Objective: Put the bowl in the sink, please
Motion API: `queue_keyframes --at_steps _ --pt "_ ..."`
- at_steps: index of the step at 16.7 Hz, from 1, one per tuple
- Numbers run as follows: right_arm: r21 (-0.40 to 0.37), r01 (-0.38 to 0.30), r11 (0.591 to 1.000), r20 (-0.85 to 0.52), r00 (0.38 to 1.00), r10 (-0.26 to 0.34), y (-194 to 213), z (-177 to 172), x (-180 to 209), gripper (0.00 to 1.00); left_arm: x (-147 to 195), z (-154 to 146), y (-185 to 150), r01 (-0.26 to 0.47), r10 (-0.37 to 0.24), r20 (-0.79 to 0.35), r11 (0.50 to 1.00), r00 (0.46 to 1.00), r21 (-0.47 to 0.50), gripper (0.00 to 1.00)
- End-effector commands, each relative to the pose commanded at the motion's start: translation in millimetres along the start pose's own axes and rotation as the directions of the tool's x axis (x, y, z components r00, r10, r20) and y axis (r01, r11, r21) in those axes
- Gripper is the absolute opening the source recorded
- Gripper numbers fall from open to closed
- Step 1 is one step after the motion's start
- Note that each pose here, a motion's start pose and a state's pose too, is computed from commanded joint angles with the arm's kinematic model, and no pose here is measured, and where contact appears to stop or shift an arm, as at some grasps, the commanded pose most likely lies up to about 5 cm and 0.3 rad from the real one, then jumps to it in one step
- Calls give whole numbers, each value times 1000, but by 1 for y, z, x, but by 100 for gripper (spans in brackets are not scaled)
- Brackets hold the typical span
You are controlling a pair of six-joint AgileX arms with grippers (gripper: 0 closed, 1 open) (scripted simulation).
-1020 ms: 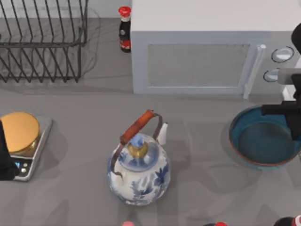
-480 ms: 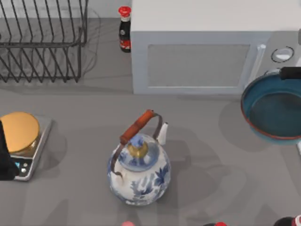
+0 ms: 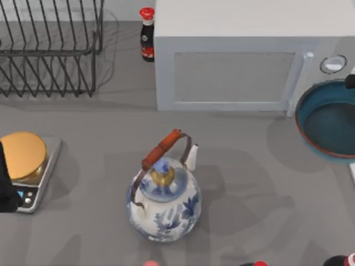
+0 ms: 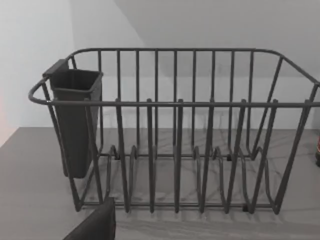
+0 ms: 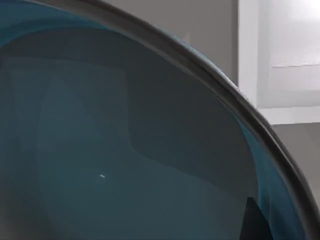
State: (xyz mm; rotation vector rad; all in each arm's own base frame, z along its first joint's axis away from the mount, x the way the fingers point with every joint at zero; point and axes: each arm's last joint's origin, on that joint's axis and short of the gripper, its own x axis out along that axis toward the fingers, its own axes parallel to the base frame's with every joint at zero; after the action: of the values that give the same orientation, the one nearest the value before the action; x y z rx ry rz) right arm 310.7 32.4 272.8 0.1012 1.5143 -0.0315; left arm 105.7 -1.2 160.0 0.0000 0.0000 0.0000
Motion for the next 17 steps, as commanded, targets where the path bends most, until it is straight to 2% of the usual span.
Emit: queue_keyframes --at_steps 4,6,8,12,14,17 --pt "137 -99 986 170 983 75 -54 0 13 0 0 0 0 0 0 0 1000 1000 0 100" --pt "187 -155 970 297 950 94 -82 -2 22 0 0 0 0 0 0 0 1000 1000 0 100" --pt "208 -204 957 442 892 95 -109 -3 33 0 0 0 0 0 0 0 1000 1000 0 100" --pt "167 -243 956 718 695 51 -153 -8 55 0 0 0 0 0 0 0 1000 1000 0 100" --pt "121 -222 968 823 567 27 -168 -13 62 0 0 0 0 0 0 0 1000 1000 0 100" --pt "46 -151 988 927 375 14 -179 -21 64 0 0 0 0 0 0 0 1000 1000 0 100"
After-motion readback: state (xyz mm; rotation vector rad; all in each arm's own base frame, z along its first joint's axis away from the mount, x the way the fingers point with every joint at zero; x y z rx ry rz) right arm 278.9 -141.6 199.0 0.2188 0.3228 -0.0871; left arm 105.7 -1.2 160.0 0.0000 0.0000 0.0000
